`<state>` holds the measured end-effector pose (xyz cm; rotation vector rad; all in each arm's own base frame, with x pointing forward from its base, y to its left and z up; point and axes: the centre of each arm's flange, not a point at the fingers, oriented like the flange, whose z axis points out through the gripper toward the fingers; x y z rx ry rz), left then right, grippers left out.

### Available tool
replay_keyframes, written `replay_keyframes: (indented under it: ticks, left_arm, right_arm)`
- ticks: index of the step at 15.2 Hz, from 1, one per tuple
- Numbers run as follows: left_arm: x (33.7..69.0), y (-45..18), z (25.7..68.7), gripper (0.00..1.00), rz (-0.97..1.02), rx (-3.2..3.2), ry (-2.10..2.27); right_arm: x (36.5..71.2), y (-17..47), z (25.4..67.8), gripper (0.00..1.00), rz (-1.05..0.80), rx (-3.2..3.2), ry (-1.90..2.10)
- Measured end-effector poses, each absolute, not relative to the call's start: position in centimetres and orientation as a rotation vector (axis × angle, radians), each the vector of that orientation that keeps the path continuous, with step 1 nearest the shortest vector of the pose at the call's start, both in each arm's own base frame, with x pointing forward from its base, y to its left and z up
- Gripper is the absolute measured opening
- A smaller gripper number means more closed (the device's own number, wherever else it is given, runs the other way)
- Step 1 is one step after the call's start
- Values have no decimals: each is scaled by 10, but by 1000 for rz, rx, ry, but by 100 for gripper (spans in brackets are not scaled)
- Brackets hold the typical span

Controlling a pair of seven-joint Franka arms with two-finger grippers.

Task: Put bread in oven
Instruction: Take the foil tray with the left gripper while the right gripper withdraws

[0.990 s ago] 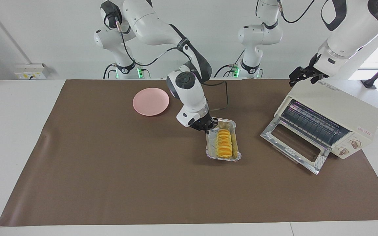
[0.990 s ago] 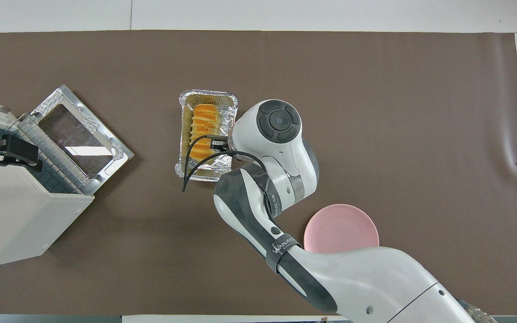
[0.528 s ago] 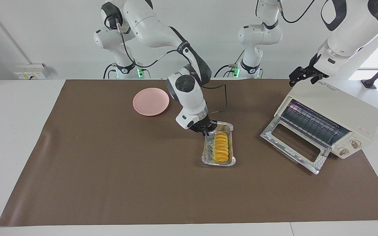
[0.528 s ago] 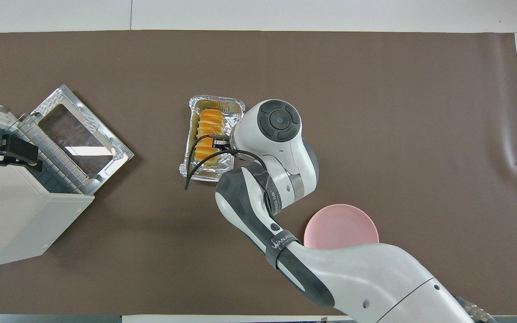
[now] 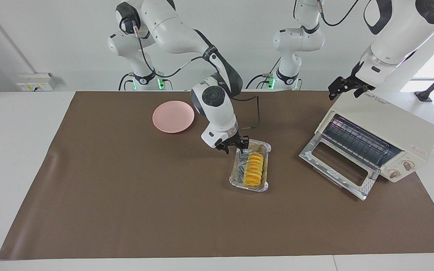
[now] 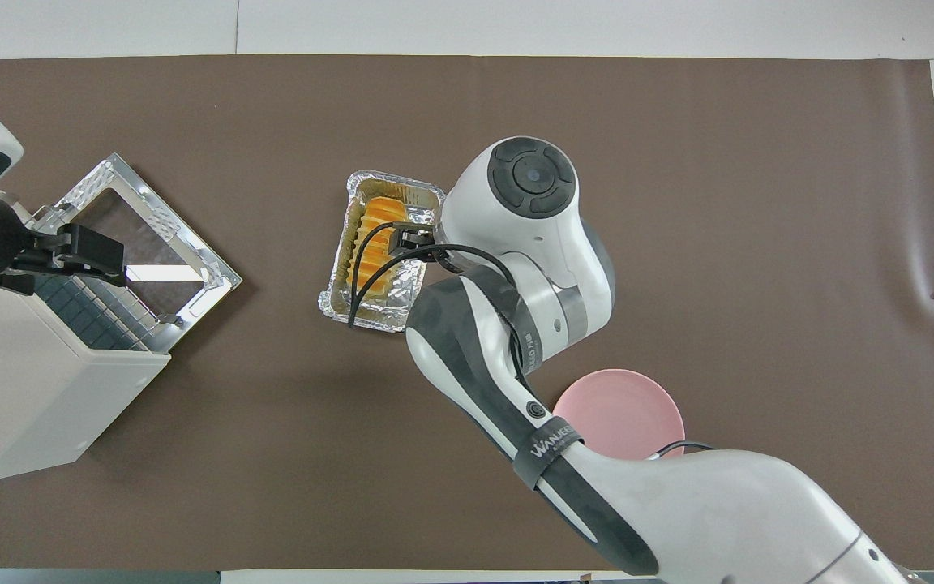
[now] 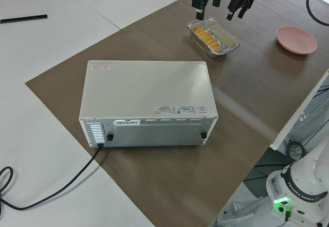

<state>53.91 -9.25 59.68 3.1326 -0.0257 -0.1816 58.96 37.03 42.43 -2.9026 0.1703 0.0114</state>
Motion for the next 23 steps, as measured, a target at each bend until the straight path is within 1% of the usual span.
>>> replay_keyframes:
  ticks: [2,4,7,10,13,15,17,20,21,22,23]
  left_arm:
    - [548,-130,580,100,-153,3131,-103]
    - [560,-170,552,100,-130,3121,-147]
    - [579,-234,496,100,-73,3118,-121]
    - [582,-283,456,100,-32,3108,-184]
    - [576,-323,425,100,-1,3103,-274]
    - [562,-357,404,100,21,3144,-363]
    - [550,-380,399,100,38,3174,-369]
    - [553,-373,396,100,27,3193,-343]
    - [556,-369,393,100,29,3196,-330]
    - [559,-367,386,100,37,3195,-324]
    - [561,-369,377,100,41,3193,-326]
  right_arm:
    - [594,330,469,100,-30,-2947,82]
    - [596,286,503,100,-50,-2986,4]
    - [594,214,537,100,-13,-3014,-111]
    - [576,139,563,100,68,-3019,-181]
    - [551,87,575,100,86,-3035,-220]
    - [536,65,576,100,131,-3047,-227]
    - [528,52,573,100,149,-3047,-205]
    - [527,47,573,100,148,-3072,-203]
    - [528,44,574,92,144,-3092,-207]
    - [528,43,576,92,138,-3104,-209]
    - [528,42,577,90,134,-3111,-210]
